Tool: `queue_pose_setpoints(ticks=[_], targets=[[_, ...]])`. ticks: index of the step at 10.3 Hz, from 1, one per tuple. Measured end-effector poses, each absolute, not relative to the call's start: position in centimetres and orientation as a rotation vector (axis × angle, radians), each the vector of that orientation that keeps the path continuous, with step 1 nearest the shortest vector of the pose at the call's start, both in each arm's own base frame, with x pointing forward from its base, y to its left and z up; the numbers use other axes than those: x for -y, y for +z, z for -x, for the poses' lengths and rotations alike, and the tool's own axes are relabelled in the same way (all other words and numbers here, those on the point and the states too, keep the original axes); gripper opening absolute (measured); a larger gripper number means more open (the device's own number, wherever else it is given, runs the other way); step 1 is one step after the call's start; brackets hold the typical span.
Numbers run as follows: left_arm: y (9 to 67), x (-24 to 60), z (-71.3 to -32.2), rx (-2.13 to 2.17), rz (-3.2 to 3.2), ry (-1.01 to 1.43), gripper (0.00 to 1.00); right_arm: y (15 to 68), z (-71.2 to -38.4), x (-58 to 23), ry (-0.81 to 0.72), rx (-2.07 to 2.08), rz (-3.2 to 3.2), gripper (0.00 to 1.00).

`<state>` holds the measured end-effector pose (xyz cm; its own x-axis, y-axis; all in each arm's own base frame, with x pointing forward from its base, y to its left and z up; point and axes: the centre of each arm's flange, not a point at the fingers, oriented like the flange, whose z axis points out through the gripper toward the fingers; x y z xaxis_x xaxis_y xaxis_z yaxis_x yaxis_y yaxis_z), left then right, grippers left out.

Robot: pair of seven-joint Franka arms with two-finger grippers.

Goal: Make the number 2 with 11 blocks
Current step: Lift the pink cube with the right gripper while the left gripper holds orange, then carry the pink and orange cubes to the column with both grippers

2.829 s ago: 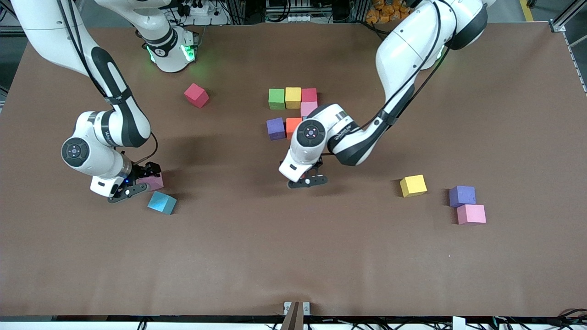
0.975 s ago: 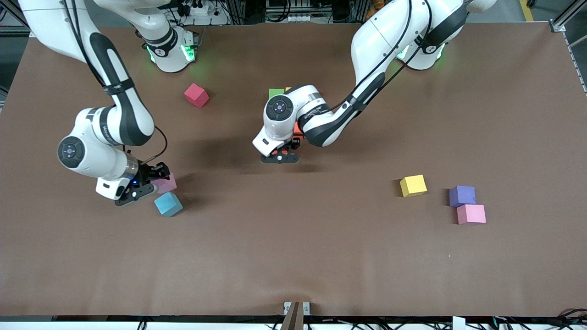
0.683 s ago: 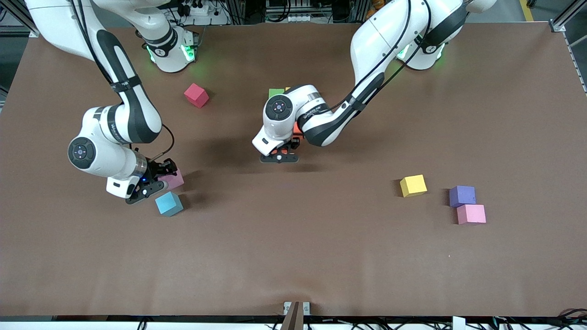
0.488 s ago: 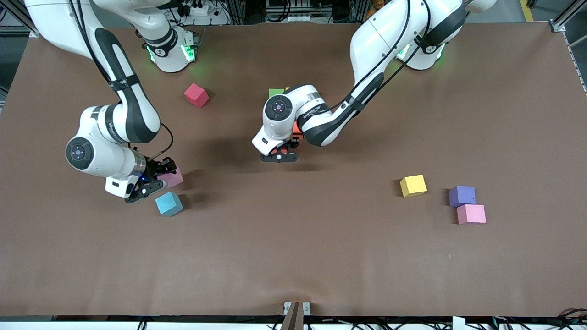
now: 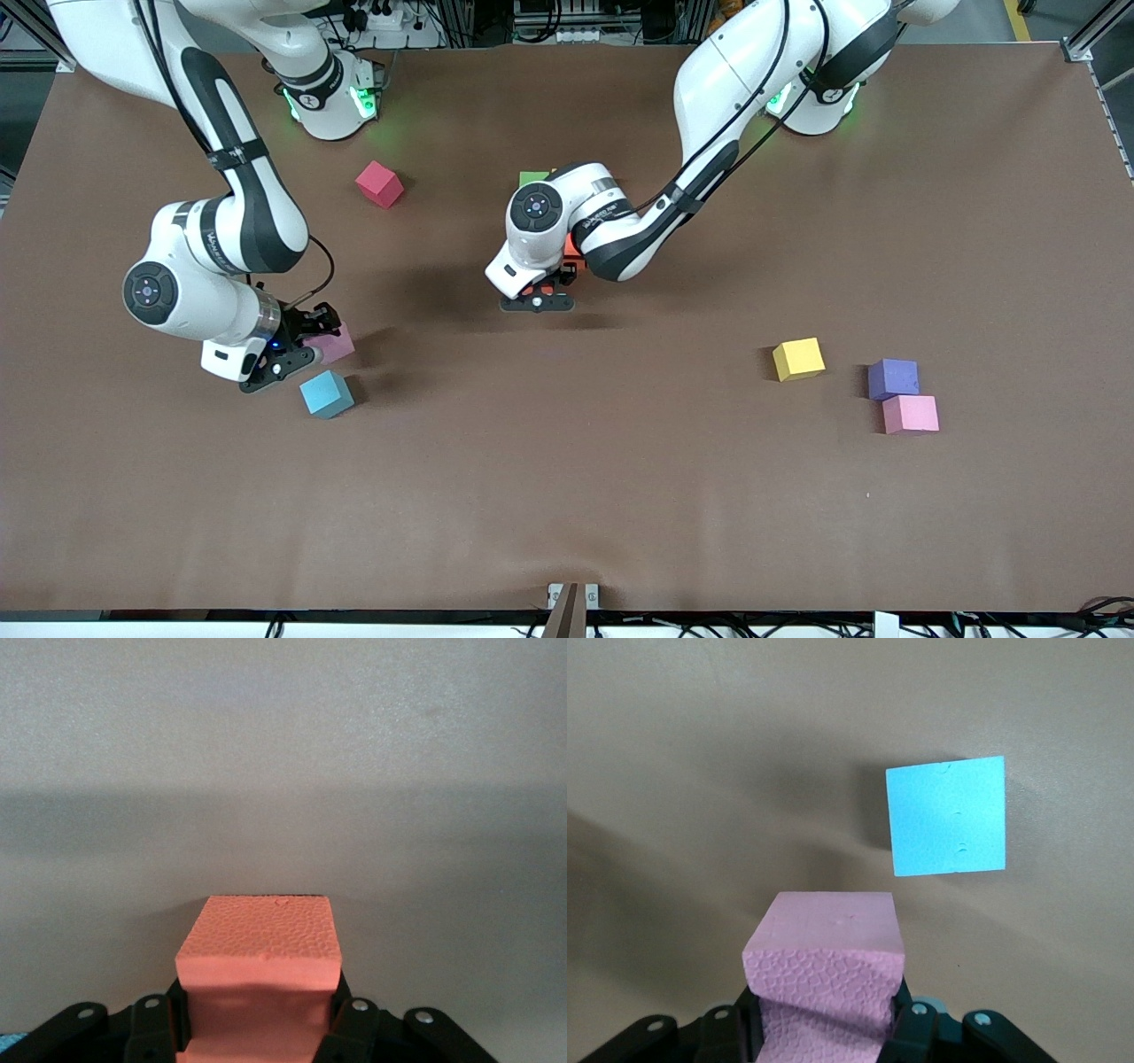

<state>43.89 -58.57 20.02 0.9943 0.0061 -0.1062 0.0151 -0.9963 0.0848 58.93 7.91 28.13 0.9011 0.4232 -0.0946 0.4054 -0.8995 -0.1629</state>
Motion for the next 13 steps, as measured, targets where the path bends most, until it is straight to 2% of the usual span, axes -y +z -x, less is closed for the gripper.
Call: queue_pose_setpoints(ticks=[6,8,9,10,13], targets=[[20.0,58.7,-43.7,-0.011,-3.052,-0.163,0.55,27.7,-58.2,-11.7,0.217,0.589,2.946,0.54],[19.5,58.7,-43.6,-0.01,-3.057,-0.173,0.76,27.2,-58.1,-12.1,0.233,0.531,2.959,0.54],[19.0,58.7,-43.5,-0.01,-3.06,-0.18,0.95,27.2,-58.0,-12.7,0.233,0.519,2.962,0.54],[18.9,58.6,-43.5,-0.011,-3.061,-0.182,1.0,27.2,-57.9,-13.5,0.226,0.505,2.962,0.54],[19.5,58.8,-43.8,-0.015,-3.053,-0.168,1.0,27.1,-57.2,-17.8,0.191,0.419,2.99,0.54]])
